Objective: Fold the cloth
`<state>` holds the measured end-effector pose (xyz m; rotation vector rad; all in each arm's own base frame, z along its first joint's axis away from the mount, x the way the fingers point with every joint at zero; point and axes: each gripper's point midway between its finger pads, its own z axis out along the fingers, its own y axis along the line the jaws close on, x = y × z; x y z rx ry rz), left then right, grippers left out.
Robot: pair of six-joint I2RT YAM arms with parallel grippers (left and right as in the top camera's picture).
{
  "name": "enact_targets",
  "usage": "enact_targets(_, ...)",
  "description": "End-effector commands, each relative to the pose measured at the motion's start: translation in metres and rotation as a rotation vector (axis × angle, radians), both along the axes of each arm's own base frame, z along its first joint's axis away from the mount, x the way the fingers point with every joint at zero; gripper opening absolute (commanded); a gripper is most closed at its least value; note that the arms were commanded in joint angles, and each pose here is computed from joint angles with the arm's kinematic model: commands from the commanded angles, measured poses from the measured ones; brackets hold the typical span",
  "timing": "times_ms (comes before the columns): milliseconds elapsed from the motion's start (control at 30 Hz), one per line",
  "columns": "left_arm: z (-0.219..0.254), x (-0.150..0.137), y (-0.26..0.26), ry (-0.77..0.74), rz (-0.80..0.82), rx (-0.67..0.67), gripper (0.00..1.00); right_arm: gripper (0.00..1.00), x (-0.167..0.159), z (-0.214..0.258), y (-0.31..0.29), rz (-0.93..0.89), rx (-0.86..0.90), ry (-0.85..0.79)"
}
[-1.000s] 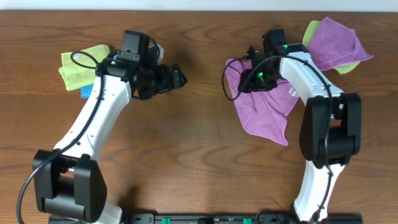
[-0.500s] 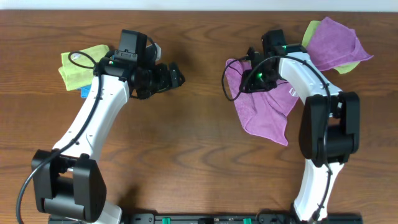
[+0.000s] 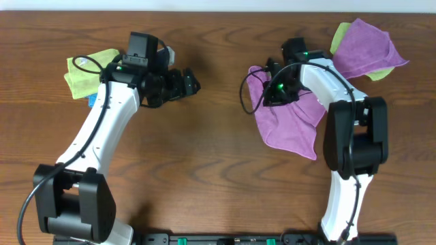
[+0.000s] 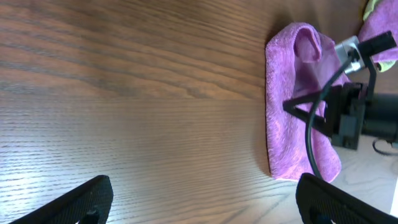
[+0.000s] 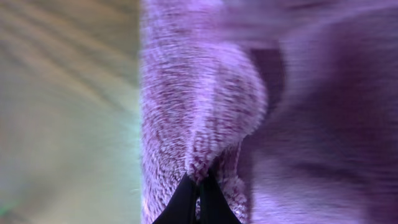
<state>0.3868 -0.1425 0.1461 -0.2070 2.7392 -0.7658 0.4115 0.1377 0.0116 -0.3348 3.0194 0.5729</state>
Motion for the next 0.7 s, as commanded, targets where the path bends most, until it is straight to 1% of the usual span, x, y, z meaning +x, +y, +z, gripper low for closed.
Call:
enact_targets(0, 0.013, 0.004, 0.008, -0.038, 0.001, 0.003, 0.95, 0.01, -0.013, 0.025, 0.035, 0.041, 0.064, -0.007)
enact_targets(133, 0.012, 0.005, 0.014, -0.031, 0.016, 0.004, 0.95, 0.01, -0.042, 0.025, 0.075, 0.148, 0.054, 0.032)
enact_targets(400, 0.012, 0.006, 0.018, -0.031, 0.026, 0.005, 0.96, 0.01, -0.081, 0.026, 0.151, 0.276, 0.069, 0.016)
enact_targets(433, 0.012, 0.006, 0.018, -0.031, 0.026, 0.005, 0.96, 0.03, -0.085, 0.026, 0.158, 0.293, 0.071, 0.013)
enact_targets(467, 0.012, 0.006, 0.018, -0.031, 0.026, 0.005, 0.95, 0.12, -0.090, 0.026, 0.164, 0.311, 0.072, 0.012)
enact_targets(500, 0.012, 0.006, 0.018, -0.031, 0.026, 0.005, 0.95, 0.34, -0.096, 0.026, 0.171, 0.334, 0.072, 0.010)
enact_targets(533, 0.012, 0.006, 0.018, -0.031, 0.026, 0.005, 0.96, 0.41, -0.100, 0.027, 0.175, 0.346, 0.073, 0.008)
enact_targets(567, 0.012, 0.006, 0.018, -0.031, 0.027, 0.005, 0.95, 0.51, -0.103, 0.027, 0.179, 0.357, 0.074, 0.006)
enact_targets(600, 0.012, 0.006, 0.018, -0.031, 0.027, 0.005, 0.96, 0.57, -0.105, 0.027, 0.182, 0.366, 0.076, 0.003)
enact_targets(633, 0.012, 0.006, 0.018, -0.032, 0.027, 0.005, 0.95, 0.61, -0.106, 0.027, 0.185, 0.372, 0.078, -0.001)
enact_targets(667, 0.012, 0.007, 0.018, -0.032, 0.028, 0.005, 0.95, 0.71, -0.106, 0.027, 0.186, 0.375, 0.080, -0.006)
